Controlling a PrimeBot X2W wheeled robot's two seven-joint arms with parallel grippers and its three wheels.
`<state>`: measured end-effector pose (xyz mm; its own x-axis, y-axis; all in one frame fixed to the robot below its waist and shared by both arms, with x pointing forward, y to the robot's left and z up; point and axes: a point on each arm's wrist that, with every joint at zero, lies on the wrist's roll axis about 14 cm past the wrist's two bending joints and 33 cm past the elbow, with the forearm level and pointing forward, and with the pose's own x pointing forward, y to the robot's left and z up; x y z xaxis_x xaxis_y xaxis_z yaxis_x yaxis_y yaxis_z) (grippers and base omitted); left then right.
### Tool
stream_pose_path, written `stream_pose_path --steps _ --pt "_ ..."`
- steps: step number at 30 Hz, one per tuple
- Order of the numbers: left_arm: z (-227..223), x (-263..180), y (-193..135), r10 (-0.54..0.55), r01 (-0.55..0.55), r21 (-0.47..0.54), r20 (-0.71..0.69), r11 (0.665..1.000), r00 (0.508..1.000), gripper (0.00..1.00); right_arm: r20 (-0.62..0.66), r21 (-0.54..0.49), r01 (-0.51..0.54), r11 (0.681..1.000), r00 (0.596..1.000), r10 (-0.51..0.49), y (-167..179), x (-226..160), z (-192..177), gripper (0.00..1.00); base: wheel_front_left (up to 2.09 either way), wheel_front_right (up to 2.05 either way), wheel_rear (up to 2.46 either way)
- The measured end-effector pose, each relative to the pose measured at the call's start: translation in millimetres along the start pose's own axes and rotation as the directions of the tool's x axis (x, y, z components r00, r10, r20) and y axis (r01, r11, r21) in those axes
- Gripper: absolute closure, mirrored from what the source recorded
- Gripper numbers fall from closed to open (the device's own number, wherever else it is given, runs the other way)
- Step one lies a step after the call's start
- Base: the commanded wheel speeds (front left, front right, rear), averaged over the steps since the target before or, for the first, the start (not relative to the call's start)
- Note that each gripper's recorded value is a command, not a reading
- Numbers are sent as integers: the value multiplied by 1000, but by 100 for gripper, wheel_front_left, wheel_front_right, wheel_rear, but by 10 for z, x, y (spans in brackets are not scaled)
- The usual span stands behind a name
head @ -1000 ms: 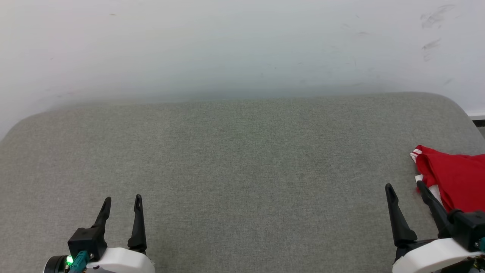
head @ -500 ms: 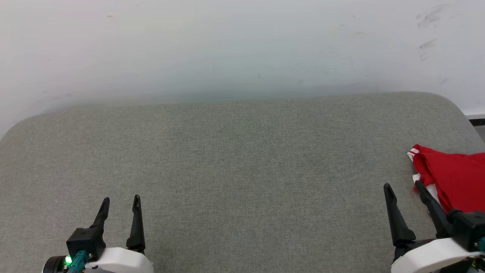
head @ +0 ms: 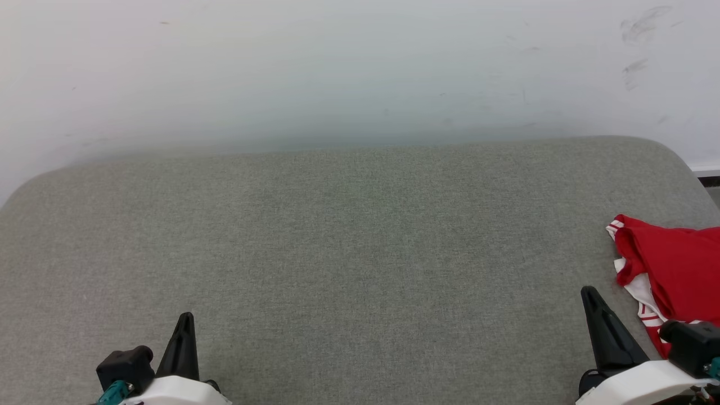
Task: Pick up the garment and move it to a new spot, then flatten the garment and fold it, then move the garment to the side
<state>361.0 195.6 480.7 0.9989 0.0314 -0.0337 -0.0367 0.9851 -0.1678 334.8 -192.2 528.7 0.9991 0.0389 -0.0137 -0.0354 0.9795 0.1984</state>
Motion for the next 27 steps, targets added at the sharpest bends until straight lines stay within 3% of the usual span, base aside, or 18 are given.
stream_pose_path --steps 13,27 --pt "-14 44 44 27 -36 -238 -38 971 999 100 -3 244 -10 970 1000 11 -2 71 -68 100 0 0 0" --pt "-23 84 49 36 -63 -454 -67 889 997 100 6 449 -16 894 1000 15 -12 159 -88 100 0 0 0"
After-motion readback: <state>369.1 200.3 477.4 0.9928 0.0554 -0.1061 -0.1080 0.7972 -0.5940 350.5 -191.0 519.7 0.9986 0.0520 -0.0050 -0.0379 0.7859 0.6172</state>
